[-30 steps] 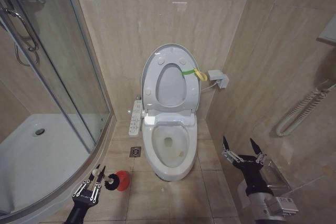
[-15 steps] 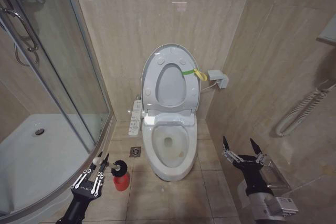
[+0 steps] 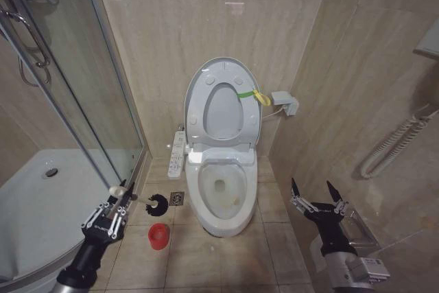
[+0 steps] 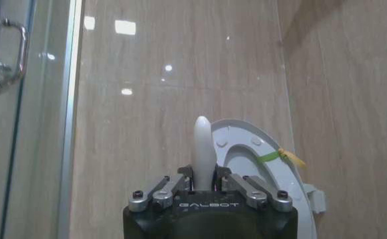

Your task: Open the toilet lid, clean the toilet bowl with a toilet brush, close the toilet lid, and flush.

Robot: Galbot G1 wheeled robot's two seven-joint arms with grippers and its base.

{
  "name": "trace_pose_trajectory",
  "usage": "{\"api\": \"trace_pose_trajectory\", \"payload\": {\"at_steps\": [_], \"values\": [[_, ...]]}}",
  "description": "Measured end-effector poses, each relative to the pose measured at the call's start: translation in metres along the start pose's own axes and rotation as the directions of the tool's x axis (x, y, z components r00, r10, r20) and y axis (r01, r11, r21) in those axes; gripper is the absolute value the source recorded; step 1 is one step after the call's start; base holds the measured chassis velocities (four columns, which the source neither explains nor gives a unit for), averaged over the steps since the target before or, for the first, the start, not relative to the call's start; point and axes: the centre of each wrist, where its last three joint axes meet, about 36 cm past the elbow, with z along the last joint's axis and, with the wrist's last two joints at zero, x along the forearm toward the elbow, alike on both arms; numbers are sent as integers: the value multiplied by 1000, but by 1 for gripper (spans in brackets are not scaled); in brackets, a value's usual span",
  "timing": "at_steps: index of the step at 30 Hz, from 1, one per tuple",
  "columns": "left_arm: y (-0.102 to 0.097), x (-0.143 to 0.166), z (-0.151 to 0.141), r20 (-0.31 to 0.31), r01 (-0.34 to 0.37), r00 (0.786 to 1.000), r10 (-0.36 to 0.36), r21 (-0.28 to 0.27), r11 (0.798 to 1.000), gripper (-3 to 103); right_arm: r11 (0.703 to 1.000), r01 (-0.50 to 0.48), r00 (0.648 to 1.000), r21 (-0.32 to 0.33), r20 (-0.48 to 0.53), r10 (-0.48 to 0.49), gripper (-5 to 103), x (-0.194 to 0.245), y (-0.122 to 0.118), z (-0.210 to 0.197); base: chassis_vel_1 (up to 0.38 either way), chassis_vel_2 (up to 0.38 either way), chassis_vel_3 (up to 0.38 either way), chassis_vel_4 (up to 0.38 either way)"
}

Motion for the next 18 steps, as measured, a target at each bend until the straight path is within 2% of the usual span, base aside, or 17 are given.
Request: {"api": "trace_pose_trajectory", "payload": {"at_steps": [6,7,9,10,13,18], "values": [[25,-21,9,-14,-43,999,44,30,999,20,1000,0,1000,0,0,0,100,0,0,0,0,0,0,0],[34,-28,15,-22,-53,998,54,36,998,20,1000,0,1000,0,0,0,100,0,0,0,0,0,0,0],[48,-40,23,-29,-71,997,72,30,997,20,1000,0,1000,0,0,0,100,0,0,0,0,0,0,0],[48,-40,23,-29,-71,997,72,30,997,20,1000,0,1000,0,0,0,100,0,0,0,0,0,0,0],[69,-67,31,-23,-109,994,109,16,994,20,1000,0,1000,0,0,0,100,0,0,0,0,0,0,0],[81,-89,33,-23,-144,989,144,10,989,20,1000,0,1000,0,0,0,100,0,0,0,0,0,0,0]]}}
